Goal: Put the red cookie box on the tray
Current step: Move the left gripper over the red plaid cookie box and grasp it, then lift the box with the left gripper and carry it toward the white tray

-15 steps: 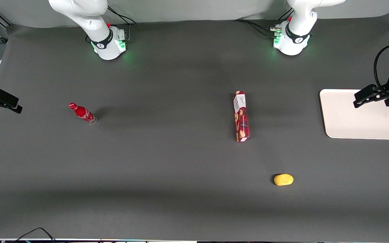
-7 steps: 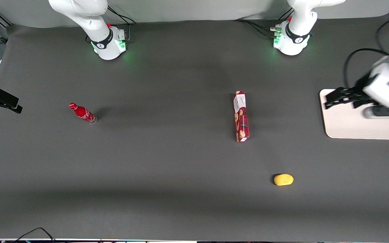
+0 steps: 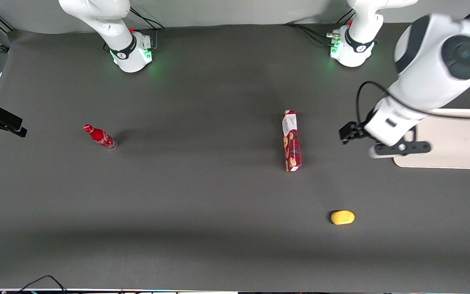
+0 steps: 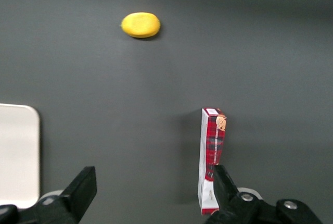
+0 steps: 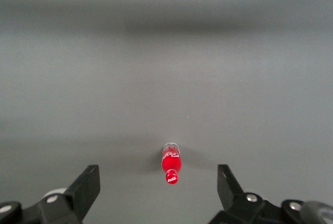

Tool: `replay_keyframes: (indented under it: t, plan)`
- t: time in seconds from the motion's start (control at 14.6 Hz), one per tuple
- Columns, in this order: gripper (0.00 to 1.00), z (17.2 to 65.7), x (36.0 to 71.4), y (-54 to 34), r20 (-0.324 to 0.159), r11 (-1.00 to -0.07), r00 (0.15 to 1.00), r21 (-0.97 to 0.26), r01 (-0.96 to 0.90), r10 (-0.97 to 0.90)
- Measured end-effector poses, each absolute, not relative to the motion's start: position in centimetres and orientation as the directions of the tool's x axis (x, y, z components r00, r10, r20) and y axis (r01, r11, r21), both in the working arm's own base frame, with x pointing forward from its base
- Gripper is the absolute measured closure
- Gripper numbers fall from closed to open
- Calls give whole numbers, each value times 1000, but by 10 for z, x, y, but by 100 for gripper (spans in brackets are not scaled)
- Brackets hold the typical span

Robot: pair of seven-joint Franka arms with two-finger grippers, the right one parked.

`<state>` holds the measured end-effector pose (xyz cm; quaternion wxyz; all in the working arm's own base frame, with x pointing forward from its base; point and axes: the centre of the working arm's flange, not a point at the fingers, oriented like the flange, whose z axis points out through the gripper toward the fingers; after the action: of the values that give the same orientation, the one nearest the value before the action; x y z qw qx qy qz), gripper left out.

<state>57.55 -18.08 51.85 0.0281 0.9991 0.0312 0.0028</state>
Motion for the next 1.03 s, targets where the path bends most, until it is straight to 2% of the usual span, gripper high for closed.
replay_keyframes:
  t: [0.21, 0.48, 0.69, 1.03]
  plan:
    - [0, 468, 578, -192, -6, -996, 998, 67, 55, 55]
    - [0, 399, 564, -227, 2, -995, 998, 80, 54, 55]
    - [0, 351, 546, -253, -12, -997, 999, 71, 34, 33]
    - [0, 277, 506, -279, 6, -992, 999, 117, 35, 36]
